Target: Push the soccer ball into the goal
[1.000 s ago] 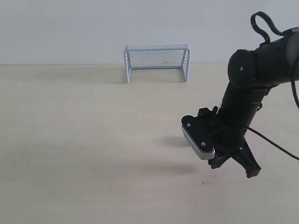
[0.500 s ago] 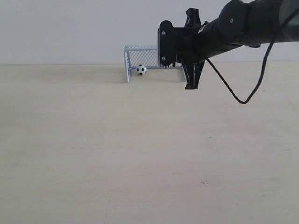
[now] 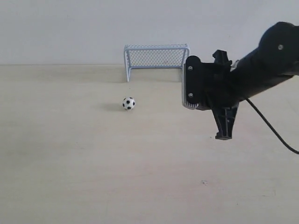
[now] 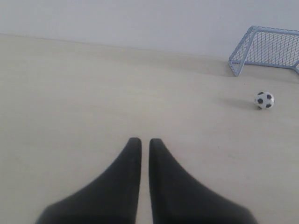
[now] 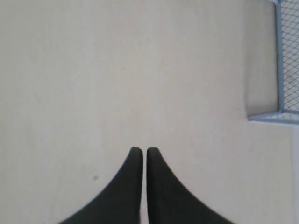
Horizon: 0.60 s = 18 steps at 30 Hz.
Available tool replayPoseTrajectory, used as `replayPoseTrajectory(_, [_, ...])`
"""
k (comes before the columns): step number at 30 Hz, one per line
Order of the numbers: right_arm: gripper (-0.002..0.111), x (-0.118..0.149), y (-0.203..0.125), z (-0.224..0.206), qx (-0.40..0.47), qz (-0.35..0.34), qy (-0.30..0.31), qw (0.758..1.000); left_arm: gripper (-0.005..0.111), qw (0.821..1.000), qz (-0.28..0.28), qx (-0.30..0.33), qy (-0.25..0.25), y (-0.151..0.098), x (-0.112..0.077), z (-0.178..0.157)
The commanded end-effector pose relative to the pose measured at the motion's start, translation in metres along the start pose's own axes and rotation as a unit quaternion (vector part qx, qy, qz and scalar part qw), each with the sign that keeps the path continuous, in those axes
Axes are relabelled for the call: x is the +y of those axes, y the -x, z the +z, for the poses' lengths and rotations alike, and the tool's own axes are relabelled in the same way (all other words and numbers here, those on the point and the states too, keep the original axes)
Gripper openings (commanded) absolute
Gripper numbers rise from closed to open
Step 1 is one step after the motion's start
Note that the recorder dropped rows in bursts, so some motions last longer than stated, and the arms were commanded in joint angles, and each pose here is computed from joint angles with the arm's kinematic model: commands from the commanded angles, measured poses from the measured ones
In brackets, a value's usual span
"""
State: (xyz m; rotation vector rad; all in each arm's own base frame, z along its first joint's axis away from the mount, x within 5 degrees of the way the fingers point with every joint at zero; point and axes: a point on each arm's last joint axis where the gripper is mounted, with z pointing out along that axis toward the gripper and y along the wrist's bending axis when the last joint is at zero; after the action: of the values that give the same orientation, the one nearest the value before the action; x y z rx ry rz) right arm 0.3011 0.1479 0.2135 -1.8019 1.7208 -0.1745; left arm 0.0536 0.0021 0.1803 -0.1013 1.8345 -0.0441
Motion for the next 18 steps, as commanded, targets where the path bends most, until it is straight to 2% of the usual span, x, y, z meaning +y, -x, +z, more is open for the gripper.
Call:
replayPoseTrajectory(1, [0.000, 0.024, -0.007, -0.031, -0.004, 0.072, -0.001, 0.997, 0.006, 1.000, -0.007, -0.007, -0.001, 0.002, 0.000, -0.001])
replayPoseTrajectory(10, [0.000, 0.055, -0.007, -0.096, -0.054, 0.247, -0.021, 0.967, 0.006, 1.000, -0.007, -0.007, -0.001, 0.002, 0.000, -0.001])
replayPoseTrajectory(18, [0.000, 0.069, 0.008, -0.159, -0.172, 0.358, -0.022, 0.918, 0.006, 1.000, -0.007, -0.007, -0.001, 0.002, 0.000, -0.001])
